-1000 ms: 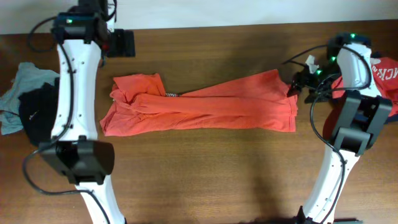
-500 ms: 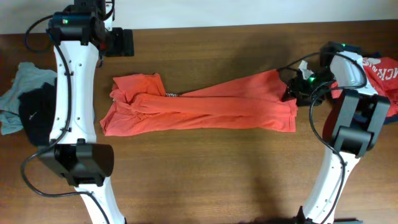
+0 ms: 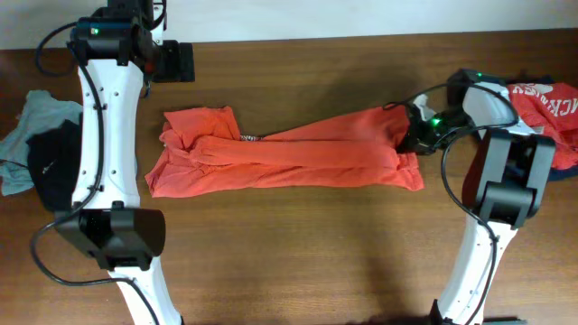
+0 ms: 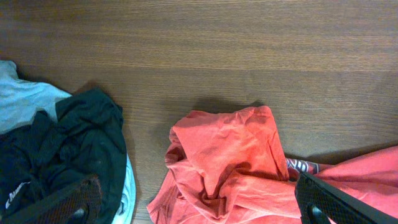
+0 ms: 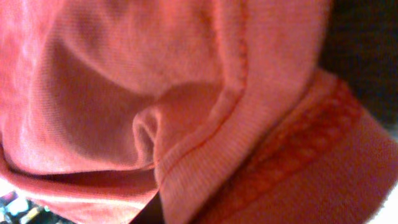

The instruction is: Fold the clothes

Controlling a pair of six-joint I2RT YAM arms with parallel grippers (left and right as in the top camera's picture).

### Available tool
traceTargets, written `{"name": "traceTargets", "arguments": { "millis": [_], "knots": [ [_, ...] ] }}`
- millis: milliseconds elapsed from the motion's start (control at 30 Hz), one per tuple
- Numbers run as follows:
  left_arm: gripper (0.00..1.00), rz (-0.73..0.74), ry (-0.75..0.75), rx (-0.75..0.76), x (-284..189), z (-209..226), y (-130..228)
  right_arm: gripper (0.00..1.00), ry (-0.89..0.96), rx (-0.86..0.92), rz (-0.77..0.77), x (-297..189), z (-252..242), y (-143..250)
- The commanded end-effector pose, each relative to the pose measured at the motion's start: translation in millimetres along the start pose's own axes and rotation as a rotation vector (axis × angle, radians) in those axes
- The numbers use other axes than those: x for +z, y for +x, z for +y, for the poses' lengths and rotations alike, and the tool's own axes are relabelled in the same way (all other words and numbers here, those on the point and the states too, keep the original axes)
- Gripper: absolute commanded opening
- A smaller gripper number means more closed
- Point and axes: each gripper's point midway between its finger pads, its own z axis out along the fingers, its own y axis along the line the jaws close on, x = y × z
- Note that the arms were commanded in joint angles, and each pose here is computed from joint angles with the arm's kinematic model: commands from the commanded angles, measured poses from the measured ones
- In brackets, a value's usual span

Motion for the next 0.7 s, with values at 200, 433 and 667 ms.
{"name": "traceTargets", "arguments": {
  "millis": [200,433,667],
  "knots": [
    [0.99,-0.008,0.007,-0.01,-3,-1,-2,0.04,-0.009,0.137,-0.06,-55,-40,-6],
    [0.99,-0.008,0.008,-0.01,-3,-1,-2,0.04,0.018,0.181,-0.167,-135,-54,-10],
    [0.99,-0.009,0.008,-0.011,-3,-1,-2,0.04,0.032,0.126,-0.173,-168,-17,-7]
  ]
}}
